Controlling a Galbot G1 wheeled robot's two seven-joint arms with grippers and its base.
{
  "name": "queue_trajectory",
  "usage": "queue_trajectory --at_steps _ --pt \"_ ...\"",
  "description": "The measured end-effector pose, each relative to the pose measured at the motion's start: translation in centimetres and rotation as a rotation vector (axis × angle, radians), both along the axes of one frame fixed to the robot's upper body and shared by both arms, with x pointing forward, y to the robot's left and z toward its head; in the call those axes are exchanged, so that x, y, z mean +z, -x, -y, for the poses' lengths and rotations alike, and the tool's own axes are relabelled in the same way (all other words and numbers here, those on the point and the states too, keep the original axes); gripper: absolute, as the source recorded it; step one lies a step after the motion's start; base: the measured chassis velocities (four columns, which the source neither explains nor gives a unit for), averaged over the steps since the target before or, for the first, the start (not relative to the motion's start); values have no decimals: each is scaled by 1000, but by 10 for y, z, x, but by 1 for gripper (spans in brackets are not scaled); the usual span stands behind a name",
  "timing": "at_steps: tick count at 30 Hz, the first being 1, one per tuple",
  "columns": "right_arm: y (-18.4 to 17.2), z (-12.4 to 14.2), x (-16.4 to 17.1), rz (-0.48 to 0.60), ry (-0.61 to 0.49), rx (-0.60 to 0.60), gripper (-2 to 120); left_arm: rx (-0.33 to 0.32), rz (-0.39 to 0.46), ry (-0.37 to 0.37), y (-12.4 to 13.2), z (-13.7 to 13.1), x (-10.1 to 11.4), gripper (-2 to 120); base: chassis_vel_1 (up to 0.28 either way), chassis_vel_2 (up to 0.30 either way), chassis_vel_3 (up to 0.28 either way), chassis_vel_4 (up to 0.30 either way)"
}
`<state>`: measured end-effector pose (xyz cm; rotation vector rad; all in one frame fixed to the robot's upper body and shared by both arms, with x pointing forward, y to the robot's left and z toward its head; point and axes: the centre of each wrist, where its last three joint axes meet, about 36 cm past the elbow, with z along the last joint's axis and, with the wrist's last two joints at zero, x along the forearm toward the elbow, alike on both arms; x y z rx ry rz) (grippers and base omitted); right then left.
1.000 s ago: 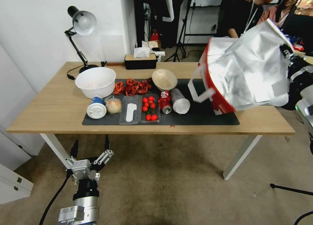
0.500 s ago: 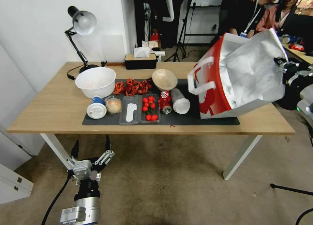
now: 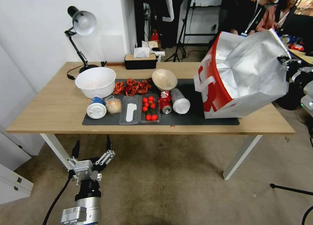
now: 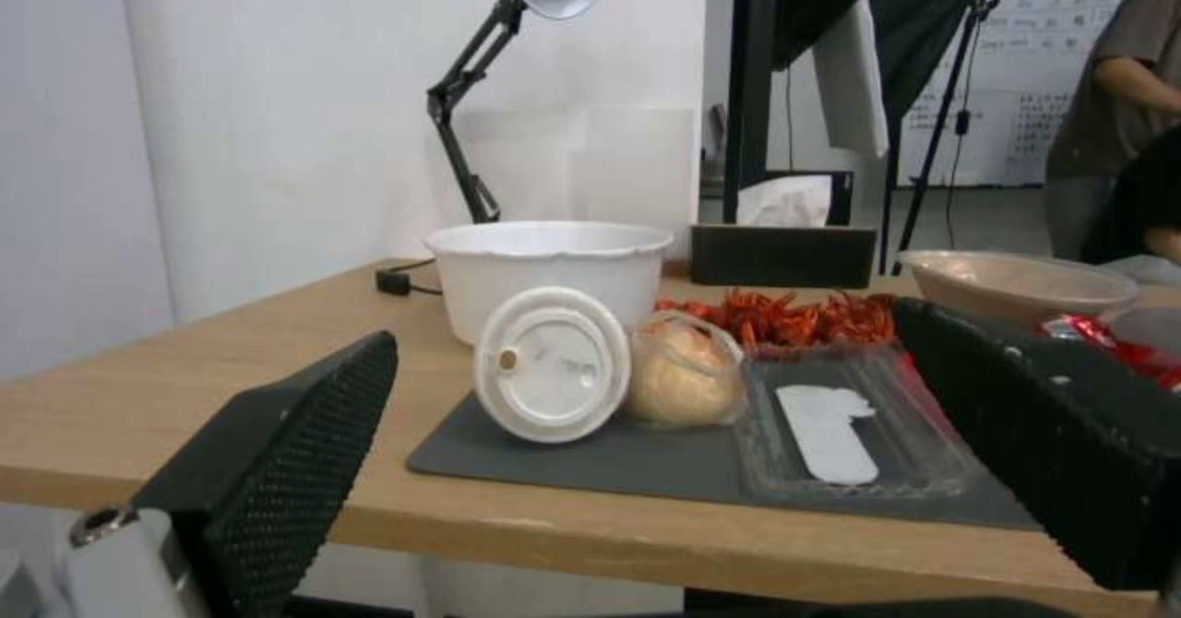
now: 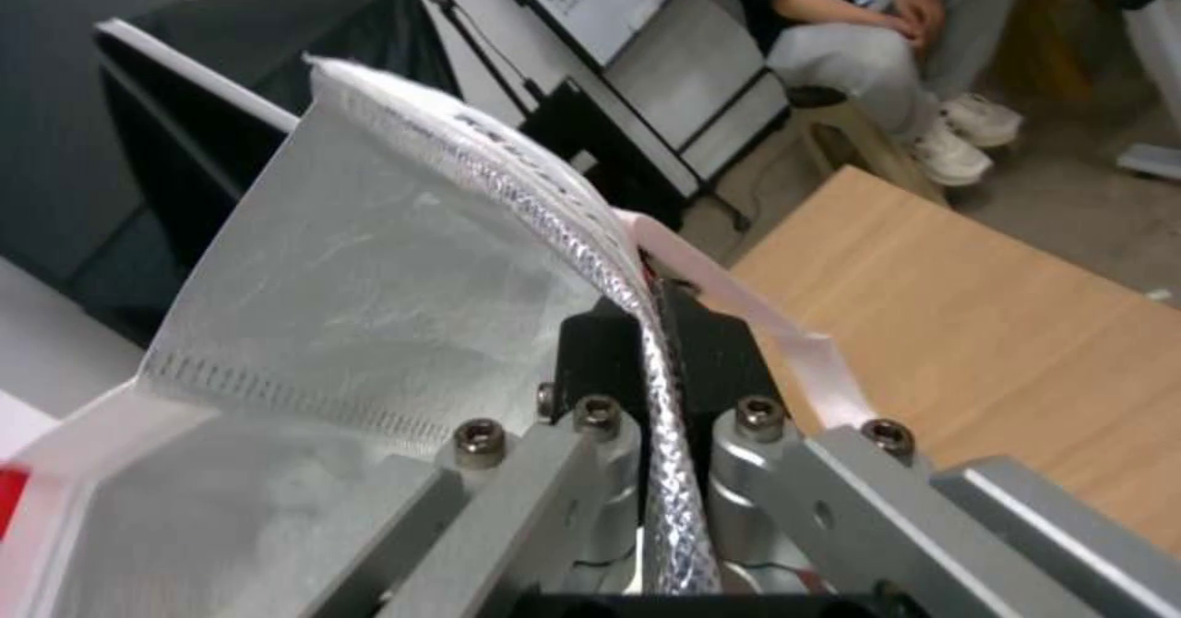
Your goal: Pick up the food delivery bag from the floor and place it on the table.
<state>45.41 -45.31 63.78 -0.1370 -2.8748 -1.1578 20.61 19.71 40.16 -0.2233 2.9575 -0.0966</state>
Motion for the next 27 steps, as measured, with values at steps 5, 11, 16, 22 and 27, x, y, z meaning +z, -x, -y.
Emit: queue_trajectory --at_steps 5,11,16,22,27 --pt "-4 1 -1 -29 5 -10 0 -2 0 -2 0 -1 0 100 0 0 0 0" --pt "-12 3 -5 -71 15 -19 0 -1 3 -1 0 -1 3 100 0 0 0 0" --pt "-17 8 -6 -76 16 -16 0 4 2 2 1 0 4 100 0 0 0 0" --pt "-22 7 -5 -69 13 -7 9 7 2 6 2 1 4 100 0 0 0 0" --pt "-25 4 -3 -55 12 7 28 8 1 6 3 2 5 100 0 0 0 0"
